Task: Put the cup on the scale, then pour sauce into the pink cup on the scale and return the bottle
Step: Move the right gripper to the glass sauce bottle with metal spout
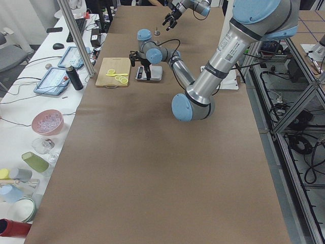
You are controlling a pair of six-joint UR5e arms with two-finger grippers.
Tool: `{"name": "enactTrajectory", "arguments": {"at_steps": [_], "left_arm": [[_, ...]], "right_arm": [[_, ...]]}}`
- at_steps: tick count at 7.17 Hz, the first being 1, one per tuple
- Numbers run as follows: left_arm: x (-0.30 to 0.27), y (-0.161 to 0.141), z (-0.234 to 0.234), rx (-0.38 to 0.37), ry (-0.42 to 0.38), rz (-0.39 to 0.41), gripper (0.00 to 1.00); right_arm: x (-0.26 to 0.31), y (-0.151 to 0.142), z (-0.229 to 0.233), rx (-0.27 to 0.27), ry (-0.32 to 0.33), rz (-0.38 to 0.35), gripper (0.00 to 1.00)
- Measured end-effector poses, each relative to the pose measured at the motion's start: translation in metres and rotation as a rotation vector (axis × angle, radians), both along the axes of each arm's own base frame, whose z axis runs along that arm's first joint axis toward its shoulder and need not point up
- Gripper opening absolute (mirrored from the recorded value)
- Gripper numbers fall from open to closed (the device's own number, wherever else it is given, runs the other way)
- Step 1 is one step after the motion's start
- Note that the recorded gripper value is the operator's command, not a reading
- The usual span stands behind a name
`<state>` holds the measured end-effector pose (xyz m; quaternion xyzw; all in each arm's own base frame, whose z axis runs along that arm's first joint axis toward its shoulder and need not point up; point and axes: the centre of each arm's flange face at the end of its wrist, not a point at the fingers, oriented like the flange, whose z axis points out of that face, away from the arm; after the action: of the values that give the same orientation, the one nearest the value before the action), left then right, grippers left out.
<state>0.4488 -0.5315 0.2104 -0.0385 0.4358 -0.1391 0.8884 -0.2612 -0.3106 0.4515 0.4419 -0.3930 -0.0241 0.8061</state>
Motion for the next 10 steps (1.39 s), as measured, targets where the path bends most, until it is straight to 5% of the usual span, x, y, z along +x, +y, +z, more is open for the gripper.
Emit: {"name": "enactTrajectory", "arguments": {"at_steps": [4, 10], "left_arm": [[0.005, -0.002, 0.011, -0.005, -0.012, 0.007, 0.98], [0.008, -0.004, 0.026, -0.007, -0.016, 0.009, 0.98]], "right_arm": [[-0.047, -0.001, 0.059, 0.064, -0.075, 0.046, 0.93], [-0.079, -0.016, 0.047, 0.125, -0.089, 0.081, 0.98]]}}
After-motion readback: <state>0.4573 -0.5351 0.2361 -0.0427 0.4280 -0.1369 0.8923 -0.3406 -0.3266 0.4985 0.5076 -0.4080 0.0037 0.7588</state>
